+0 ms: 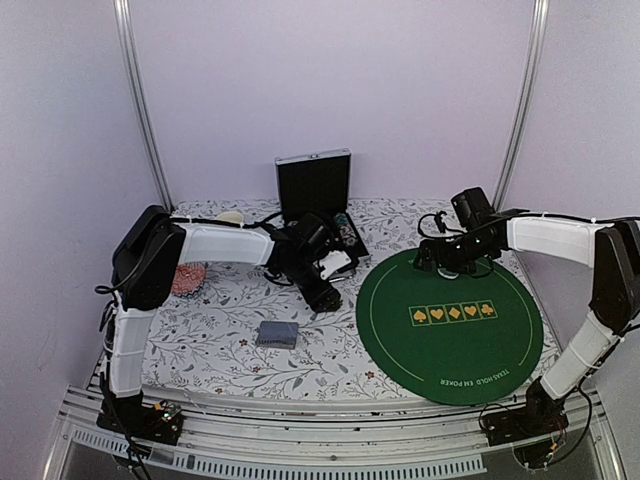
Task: Distribute texas hold em gaming equipment
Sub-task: Pick up the small blind button from the center of the board.
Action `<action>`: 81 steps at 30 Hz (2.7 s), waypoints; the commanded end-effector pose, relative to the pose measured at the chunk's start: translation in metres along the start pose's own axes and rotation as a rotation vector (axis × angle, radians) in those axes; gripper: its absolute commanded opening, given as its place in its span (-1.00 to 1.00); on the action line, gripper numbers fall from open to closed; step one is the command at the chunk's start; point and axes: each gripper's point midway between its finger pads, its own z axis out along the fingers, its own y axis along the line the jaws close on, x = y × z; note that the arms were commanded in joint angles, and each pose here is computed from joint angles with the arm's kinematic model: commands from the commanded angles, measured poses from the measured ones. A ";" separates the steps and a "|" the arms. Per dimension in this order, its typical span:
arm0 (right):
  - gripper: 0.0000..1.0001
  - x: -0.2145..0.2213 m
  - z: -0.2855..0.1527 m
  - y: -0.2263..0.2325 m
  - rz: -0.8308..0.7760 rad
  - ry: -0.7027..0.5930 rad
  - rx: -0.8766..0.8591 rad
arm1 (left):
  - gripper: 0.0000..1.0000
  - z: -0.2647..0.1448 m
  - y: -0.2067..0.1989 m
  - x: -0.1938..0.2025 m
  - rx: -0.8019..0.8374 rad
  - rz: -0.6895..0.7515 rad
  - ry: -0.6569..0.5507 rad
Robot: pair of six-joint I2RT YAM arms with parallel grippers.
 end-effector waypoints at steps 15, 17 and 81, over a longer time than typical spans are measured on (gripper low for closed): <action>0.98 0.014 0.012 0.001 -0.014 0.049 -0.009 | 0.64 -0.037 0.005 -0.003 0.054 -0.061 -0.073; 0.98 0.013 0.013 0.002 -0.016 0.049 -0.014 | 0.64 -0.039 0.008 -0.001 0.049 -0.063 -0.074; 0.21 0.000 0.081 0.177 0.178 0.283 -0.620 | 0.16 -0.082 0.031 0.032 0.101 -0.422 -0.282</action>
